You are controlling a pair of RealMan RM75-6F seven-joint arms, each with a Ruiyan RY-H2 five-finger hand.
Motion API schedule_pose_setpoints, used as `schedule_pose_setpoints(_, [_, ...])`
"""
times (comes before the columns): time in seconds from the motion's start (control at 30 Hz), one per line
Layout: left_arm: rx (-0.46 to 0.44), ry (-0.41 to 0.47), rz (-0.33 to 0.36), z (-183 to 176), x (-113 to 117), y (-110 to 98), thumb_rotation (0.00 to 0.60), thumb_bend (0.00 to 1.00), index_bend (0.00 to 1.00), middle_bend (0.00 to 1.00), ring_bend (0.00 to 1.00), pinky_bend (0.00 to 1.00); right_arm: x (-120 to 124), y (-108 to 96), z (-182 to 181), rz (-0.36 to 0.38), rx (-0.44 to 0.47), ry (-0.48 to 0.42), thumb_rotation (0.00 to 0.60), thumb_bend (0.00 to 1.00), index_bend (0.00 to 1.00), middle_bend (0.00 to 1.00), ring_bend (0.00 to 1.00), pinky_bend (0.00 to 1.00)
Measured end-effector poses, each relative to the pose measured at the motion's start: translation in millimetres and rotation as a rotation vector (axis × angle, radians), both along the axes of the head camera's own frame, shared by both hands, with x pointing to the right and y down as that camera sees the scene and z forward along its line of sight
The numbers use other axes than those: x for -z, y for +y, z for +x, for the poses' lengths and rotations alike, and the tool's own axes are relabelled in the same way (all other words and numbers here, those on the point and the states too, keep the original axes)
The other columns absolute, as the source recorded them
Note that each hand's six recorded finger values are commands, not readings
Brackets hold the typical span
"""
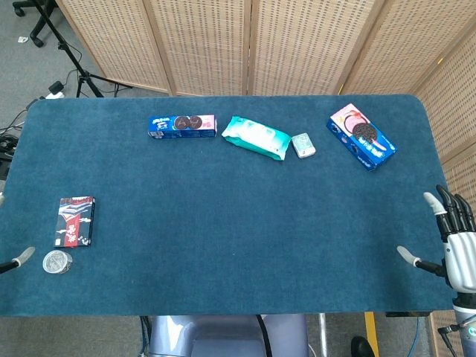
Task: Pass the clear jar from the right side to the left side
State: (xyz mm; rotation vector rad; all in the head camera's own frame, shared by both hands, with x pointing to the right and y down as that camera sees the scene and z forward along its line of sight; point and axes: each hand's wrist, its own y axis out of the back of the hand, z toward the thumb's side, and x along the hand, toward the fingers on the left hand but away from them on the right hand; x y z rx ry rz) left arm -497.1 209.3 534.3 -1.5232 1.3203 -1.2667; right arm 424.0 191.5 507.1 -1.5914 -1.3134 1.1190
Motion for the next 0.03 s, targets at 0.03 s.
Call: schedule_pose_setpoints(0.03, [0.008, 0.005, 0.0, 4.7, 1.4, -1.6, 0.6, 0.0, 0.0, 0.0, 0.0, 0.0, 0.0, 0.0, 0.1, 0.004, -0.001, 0.003, 0.6, 0.0, 0.07, 0.0, 0.0, 0.0])
